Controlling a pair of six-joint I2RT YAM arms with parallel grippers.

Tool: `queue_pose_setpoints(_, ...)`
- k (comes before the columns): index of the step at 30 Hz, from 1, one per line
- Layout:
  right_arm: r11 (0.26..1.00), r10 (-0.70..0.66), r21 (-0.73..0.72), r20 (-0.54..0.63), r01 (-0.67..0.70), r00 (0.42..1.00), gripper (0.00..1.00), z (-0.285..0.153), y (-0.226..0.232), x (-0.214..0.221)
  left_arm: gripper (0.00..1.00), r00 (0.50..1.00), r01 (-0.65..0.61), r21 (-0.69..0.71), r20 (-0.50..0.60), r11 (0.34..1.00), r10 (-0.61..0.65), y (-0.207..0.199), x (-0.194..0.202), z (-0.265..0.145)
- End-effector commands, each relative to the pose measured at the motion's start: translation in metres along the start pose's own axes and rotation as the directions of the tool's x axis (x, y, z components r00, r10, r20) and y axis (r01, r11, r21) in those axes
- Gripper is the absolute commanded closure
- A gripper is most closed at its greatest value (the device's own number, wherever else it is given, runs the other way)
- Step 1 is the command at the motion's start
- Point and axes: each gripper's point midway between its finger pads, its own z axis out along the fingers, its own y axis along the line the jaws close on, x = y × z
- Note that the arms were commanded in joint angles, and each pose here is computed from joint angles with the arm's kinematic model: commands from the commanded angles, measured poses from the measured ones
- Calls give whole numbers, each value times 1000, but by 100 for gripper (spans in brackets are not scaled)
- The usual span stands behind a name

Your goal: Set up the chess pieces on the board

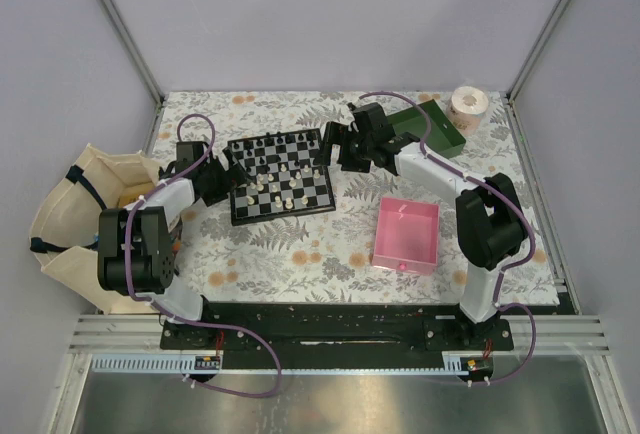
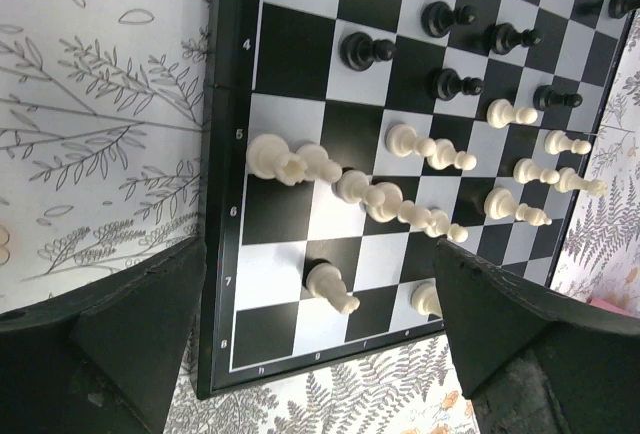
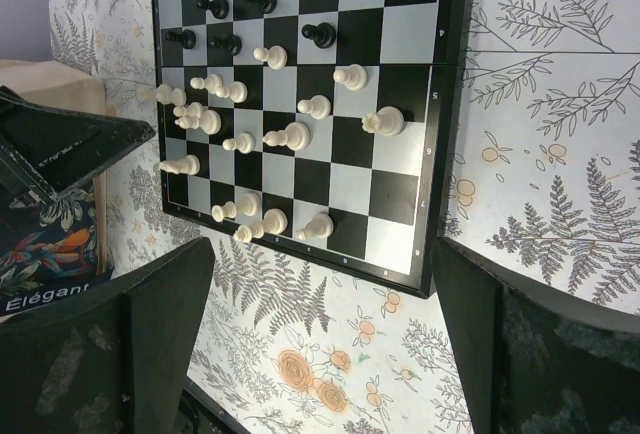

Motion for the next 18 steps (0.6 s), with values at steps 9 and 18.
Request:
queue_pose_setpoints(9,998,56,-28,-42,-57,998,0,22,-6,-5,1,995,-28,65,102,997,21,-10,-40,2)
queue_pose_setpoints(18,999,-19,25,-10,19,1000,0,7,-10,-15,1,969,-89,-13,230,996,89,-20,-67,-33)
